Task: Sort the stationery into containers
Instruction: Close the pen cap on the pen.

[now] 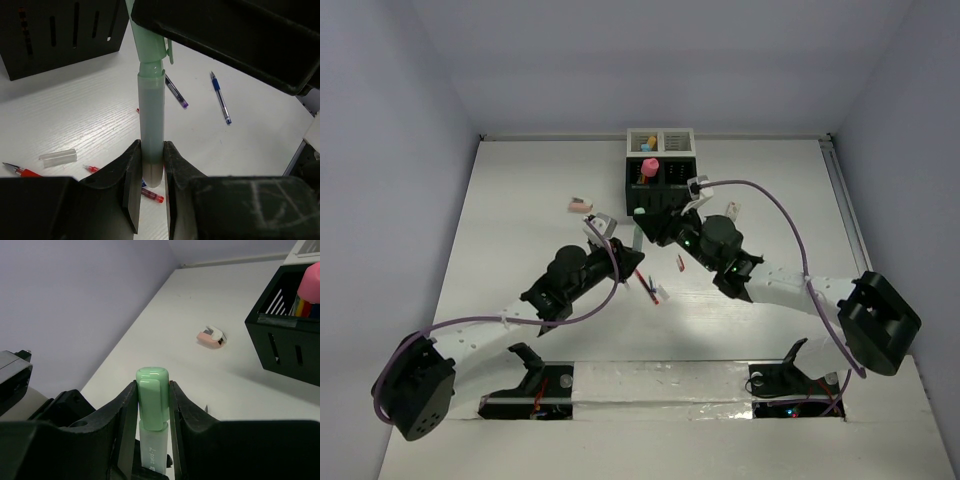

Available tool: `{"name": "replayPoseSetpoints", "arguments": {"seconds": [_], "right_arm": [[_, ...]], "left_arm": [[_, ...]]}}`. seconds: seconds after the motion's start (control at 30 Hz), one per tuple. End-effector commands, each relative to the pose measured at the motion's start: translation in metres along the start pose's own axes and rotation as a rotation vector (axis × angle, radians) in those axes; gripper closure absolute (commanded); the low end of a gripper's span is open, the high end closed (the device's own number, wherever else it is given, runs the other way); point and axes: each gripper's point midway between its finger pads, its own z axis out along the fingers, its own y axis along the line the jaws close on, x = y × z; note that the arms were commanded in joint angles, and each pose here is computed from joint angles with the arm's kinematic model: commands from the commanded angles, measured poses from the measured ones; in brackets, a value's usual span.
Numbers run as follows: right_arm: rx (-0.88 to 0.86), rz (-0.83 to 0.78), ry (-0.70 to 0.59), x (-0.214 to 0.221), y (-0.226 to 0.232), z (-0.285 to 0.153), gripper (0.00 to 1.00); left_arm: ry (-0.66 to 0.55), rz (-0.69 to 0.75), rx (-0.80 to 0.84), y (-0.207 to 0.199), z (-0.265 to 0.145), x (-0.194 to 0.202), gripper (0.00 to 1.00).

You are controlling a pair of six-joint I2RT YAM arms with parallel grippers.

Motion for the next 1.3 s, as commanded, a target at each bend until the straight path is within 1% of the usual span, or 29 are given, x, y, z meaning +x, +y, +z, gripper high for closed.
{"name": "replayPoseSetpoints", "arguments": {"seconds": [0.0, 0.23, 0.4, 0.53, 0.6, 0.77, 0.83, 0.87, 1.0, 1.07, 1.1, 1.27], "right_arm": [[-0.049, 0.036, -0.073, -0.007, 0.016, -0.005, 0.79], [-0.101, 0.102, -0.091, 0.011, 0.031, -0.01, 0.78], [-0.108, 0.117, -0.044, 0.027, 0.031, -0.013, 0.79], [-0.073, 0.123, 0.036, 0.044, 0.024, -0.015, 0.82], [-0.062, 0.111, 0.052, 0.044, 0.023, -0.019, 0.83], [-0.018, 0.06, 0.19, 0.062, 0.017, -0.027, 0.89], [-0.006, 0.043, 0.253, 0.074, 0.014, -0.032, 0.99], [-0.002, 0.044, 0.267, 0.077, 0.013, -0.032, 1.0], [-0.026, 0.066, 0.362, 0.101, 0.012, -0.042, 1.0], [-0.041, 0.082, 0.383, 0.109, 0.012, -0.047, 1.0], [-0.038, 0.096, 0.409, 0.118, 0.009, -0.052, 1.0], [-0.043, 0.135, 0.462, 0.139, 0.002, -0.07, 1.0]], "left_arm": [[-0.105, -0.009, 0.039, -0.011, -0.003, -0.027, 1.0], [-0.173, -0.035, 0.067, -0.02, -0.007, -0.045, 1.0], [-0.216, -0.043, 0.061, -0.024, -0.012, -0.063, 1.0], [-0.207, -0.041, 0.045, -0.023, -0.011, -0.067, 1.0], [-0.204, -0.034, 0.037, -0.022, -0.01, -0.067, 1.0], [-0.173, -0.027, 0.022, -0.018, -0.003, -0.059, 1.0], [-0.164, -0.027, 0.041, -0.022, 0.0, -0.059, 1.0], [-0.169, -0.028, 0.049, -0.024, 0.0, -0.062, 1.0], [-0.2, -0.025, 0.044, -0.027, -0.001, -0.078, 1.0], [-0.207, -0.024, 0.04, -0.029, -0.001, -0.084, 1.0], [-0.226, -0.026, 0.049, -0.033, -0.002, -0.093, 1.0], [-0.28, -0.036, 0.105, -0.051, -0.005, -0.121, 1.0]]}}
